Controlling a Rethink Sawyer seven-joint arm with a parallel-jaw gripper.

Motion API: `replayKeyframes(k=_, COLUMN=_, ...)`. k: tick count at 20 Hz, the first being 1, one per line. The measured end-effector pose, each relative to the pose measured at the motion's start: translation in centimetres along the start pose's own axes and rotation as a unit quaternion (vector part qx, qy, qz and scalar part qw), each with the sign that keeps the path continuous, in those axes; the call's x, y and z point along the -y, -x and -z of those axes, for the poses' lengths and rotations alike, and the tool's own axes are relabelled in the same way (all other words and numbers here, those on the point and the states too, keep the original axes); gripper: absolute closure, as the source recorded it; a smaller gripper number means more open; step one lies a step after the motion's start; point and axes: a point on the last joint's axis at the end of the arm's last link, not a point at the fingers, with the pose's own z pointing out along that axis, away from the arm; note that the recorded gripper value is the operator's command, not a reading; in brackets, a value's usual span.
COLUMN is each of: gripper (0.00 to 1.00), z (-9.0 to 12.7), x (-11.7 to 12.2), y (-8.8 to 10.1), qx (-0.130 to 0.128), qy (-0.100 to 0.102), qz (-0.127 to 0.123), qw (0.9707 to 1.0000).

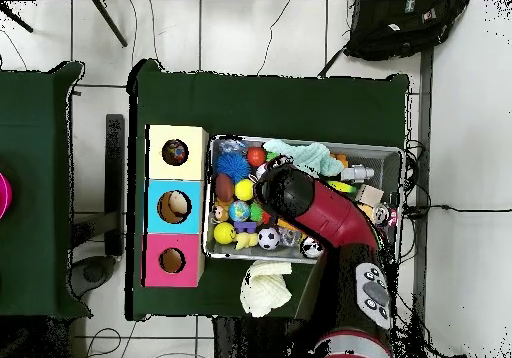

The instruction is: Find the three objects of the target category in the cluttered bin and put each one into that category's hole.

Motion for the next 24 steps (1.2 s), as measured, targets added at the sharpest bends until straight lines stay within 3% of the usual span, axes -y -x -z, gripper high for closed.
replayKeyframes(k=11, gripper=0.00, z=2.5, x=0.8, y=0.6, qx=0.005, qy=0.006, qz=-0.007, qw=1.0000)
replayKeyframes(k=24, gripper=0.00, z=0.3, x=2.1, y=-0.4, qx=-0.001, qy=-0.013, qz=0.012, qw=0.9998)
